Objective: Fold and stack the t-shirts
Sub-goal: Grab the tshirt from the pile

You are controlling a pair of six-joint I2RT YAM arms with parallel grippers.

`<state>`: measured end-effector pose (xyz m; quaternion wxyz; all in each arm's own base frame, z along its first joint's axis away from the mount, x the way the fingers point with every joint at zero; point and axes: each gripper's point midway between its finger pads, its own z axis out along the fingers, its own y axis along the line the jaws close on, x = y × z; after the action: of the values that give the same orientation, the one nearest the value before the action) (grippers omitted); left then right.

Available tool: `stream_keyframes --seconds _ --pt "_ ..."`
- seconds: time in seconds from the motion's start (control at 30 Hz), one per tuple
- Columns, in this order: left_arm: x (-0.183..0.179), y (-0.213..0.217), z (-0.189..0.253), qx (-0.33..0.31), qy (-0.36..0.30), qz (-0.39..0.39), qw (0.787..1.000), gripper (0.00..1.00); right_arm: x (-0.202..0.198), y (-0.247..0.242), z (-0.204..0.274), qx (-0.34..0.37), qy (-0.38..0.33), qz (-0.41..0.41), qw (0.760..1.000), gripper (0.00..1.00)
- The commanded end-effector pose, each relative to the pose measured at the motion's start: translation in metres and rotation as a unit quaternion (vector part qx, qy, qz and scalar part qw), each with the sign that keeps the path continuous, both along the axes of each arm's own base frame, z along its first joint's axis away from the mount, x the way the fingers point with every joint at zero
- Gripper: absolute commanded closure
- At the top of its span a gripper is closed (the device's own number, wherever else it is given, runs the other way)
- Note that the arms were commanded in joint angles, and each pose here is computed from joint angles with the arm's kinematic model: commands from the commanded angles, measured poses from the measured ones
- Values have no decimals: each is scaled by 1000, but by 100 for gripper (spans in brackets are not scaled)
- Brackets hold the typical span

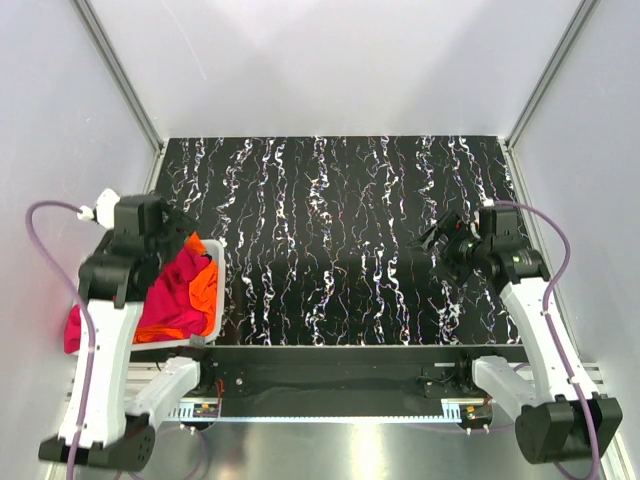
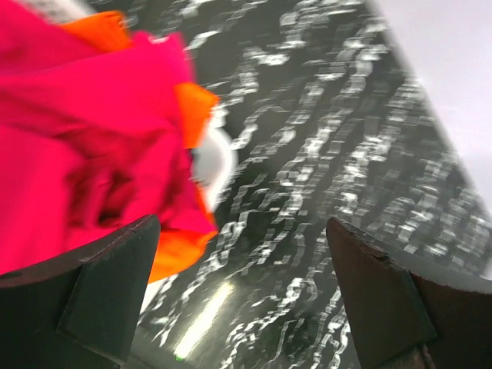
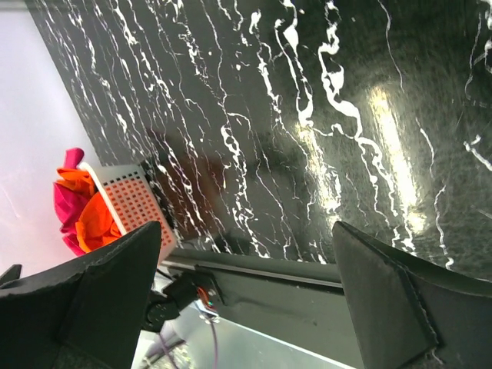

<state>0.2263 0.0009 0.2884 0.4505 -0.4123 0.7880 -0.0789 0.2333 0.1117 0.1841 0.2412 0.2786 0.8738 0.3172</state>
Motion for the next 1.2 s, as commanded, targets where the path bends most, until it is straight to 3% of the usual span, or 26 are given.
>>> stream_keyframes --seconds 0.0,0.1,0.17,0.37,0.8,1.03,1.07,1.17 --pt "-21 22 -7 23 93 59 994 6 -1 2 12 -22 -7 47 999 1" --pt "-32 22 -26 11 175 75 982 11 3 0 16 -32 -15 47 998 1" --pt "-40 21 -40 -10 218 94 971 20 5 0 18 -34 -20 47 998 1" --pt "-52 28 -77 -43 284 141 948 33 8 9 23 -28 -22 63 997 1" --pt "-71 36 -132 -66 338 194 919 50 11 15 28 -60 -44 97 993 0" --pt "-77 48 -138 -34 342 213 915 58 13 16 30 -67 -50 99 992 0" --pt "-76 50 -136 -29 339 215 916 72 13 16 31 -68 -50 99 991 1" --pt "-68 55 -120 -17 315 209 926 100 12 18 32 -71 -54 105 990 0"
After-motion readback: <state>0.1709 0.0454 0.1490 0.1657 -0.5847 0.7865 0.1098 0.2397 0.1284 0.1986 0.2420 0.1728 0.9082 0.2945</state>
